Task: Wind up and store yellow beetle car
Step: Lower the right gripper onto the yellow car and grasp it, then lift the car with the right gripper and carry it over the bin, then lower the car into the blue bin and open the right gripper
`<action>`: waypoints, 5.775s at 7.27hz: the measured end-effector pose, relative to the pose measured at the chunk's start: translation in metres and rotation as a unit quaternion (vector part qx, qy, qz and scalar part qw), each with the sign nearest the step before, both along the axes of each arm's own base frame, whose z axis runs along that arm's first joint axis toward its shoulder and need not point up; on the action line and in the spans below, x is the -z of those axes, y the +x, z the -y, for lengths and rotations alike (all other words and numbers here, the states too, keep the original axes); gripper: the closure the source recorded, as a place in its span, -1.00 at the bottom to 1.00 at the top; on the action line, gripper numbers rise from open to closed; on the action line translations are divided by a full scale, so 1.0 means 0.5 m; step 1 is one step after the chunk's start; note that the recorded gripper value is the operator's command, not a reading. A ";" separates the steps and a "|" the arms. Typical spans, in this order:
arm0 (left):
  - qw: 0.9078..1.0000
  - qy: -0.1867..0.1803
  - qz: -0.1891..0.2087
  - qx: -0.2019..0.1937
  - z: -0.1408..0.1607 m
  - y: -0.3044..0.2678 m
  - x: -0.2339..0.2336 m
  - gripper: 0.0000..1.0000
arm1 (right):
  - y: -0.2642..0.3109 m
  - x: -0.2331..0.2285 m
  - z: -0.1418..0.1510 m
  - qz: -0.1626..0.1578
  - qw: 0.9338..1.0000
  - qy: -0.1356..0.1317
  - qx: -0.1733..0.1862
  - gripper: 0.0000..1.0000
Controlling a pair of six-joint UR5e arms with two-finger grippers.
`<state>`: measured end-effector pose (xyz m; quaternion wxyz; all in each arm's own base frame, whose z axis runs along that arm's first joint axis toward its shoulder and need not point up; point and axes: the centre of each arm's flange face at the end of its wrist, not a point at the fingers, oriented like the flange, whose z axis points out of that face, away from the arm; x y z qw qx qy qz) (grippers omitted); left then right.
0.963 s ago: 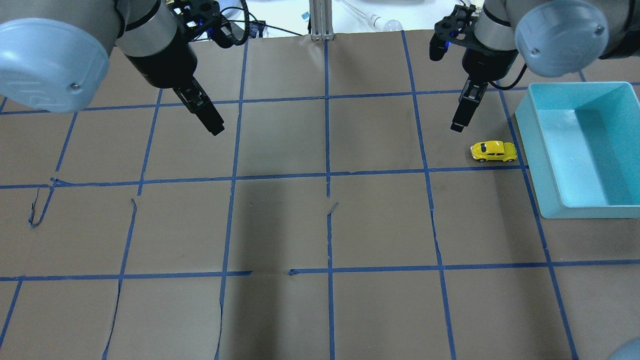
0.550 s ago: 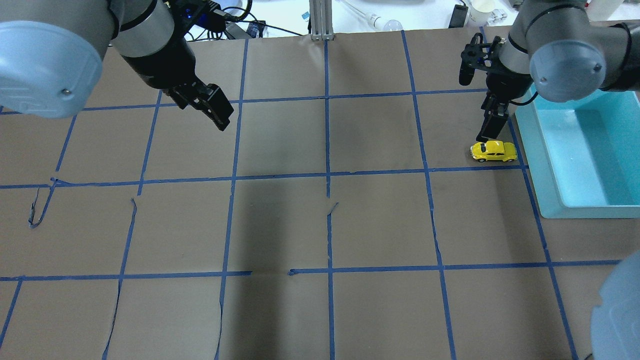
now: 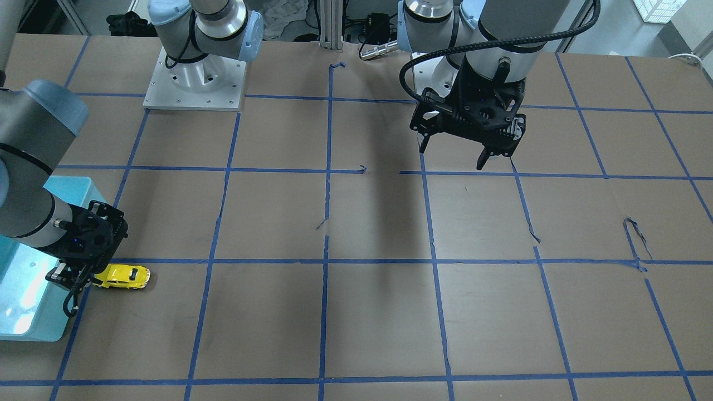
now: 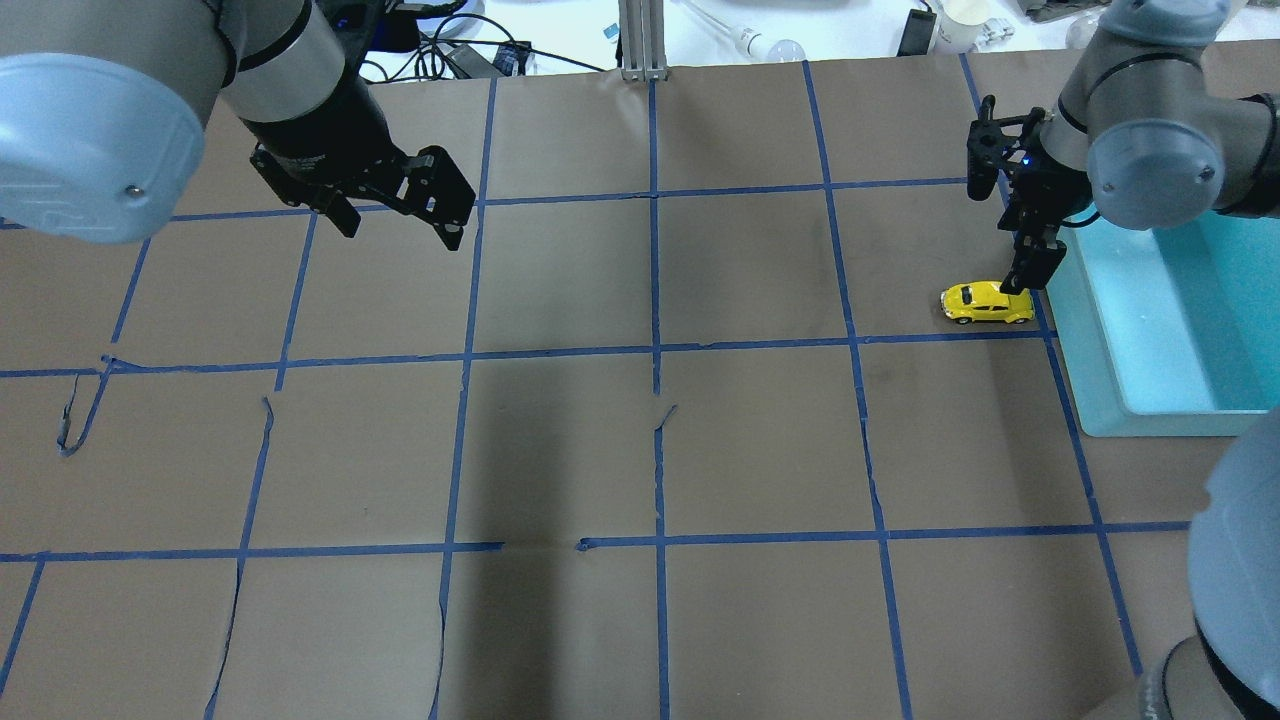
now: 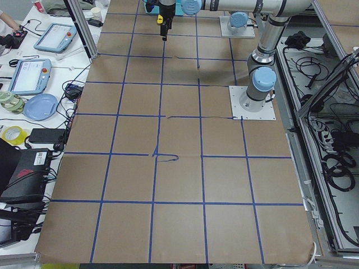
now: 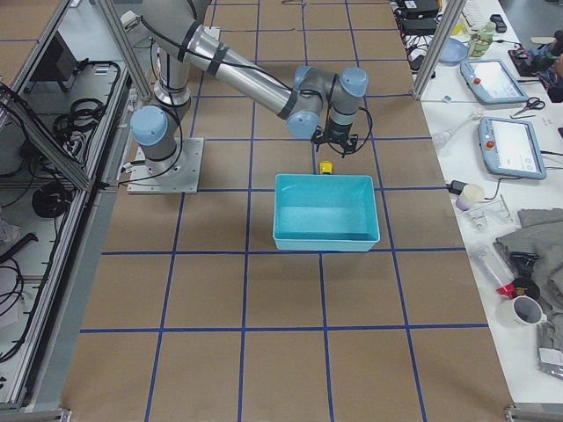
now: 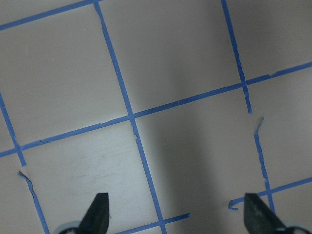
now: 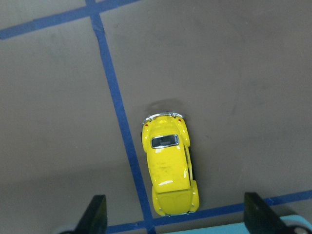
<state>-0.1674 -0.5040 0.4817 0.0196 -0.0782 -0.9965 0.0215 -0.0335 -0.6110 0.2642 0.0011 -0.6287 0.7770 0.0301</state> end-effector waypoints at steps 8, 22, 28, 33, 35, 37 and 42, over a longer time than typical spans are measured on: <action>0.996 -0.017 0.028 -0.085 -0.040 0.041 -0.066 -1.00 | 0.017 0.129 -0.066 -0.017 0.993 -0.054 -0.106 -0.83; 0.994 -0.008 -0.002 -0.105 -0.034 0.032 -0.052 -1.00 | 0.020 -0.108 -0.009 -0.030 0.991 -0.066 -0.109 1.00; 0.994 -0.009 0.003 -0.104 -0.042 0.032 -0.054 -1.00 | -0.315 -0.087 -0.073 -0.035 0.986 -0.051 -0.153 1.00; 0.994 -0.008 0.004 -0.105 -0.042 0.033 -0.053 -1.00 | -0.370 0.089 -0.138 -0.017 0.991 -0.026 -0.128 1.00; 0.994 -0.008 0.004 -0.104 -0.042 0.033 -0.053 -1.00 | -0.372 0.108 -0.137 -0.016 0.992 -0.024 -0.127 -0.26; 0.994 -0.008 0.004 -0.104 -0.042 0.033 -0.053 -1.00 | -0.370 0.103 -0.136 -0.012 0.992 -0.028 -0.120 -1.00; 0.994 -0.008 0.004 -0.104 -0.042 0.033 -0.052 -1.00 | -0.354 -0.147 -0.139 -0.015 0.996 -0.037 -0.086 -1.00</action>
